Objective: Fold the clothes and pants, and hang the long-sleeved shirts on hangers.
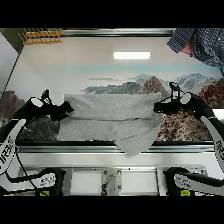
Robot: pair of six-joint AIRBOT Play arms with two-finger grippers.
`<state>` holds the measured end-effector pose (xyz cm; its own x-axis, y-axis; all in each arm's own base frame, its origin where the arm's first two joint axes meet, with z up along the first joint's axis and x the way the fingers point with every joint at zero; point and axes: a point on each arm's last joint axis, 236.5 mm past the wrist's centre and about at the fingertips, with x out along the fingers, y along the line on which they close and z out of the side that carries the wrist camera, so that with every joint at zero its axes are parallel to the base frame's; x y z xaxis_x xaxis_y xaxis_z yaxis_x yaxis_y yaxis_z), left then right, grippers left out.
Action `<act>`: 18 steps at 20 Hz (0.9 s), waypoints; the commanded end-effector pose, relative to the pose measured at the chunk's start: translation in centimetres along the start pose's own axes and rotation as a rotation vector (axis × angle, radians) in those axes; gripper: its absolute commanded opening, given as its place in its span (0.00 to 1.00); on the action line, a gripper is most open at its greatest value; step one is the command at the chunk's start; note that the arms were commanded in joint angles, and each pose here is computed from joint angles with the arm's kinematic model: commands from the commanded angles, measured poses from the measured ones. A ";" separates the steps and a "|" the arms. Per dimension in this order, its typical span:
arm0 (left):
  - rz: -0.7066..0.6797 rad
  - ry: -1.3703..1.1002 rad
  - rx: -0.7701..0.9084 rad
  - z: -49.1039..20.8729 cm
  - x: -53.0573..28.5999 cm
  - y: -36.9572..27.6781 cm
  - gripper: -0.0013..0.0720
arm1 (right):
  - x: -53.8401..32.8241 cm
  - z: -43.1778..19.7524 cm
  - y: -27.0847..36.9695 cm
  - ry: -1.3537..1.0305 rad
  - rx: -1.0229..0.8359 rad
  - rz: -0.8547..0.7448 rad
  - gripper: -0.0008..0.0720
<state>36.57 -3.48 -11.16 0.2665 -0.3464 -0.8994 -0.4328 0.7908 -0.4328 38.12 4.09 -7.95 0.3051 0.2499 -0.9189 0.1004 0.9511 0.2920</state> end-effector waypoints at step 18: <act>0.139 -0.028 -0.281 -14.0 -6.0 10.0 0.70 | -16.9 3.3 -0.1 -0.355 -0.043 -0.041 0.62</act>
<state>20.08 0.12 -9.78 0.2268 -0.2261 -0.9473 -0.6535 0.6859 -0.3201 36.07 -0.90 8.11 0.6071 0.1391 -0.7824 0.0818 0.9684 0.2356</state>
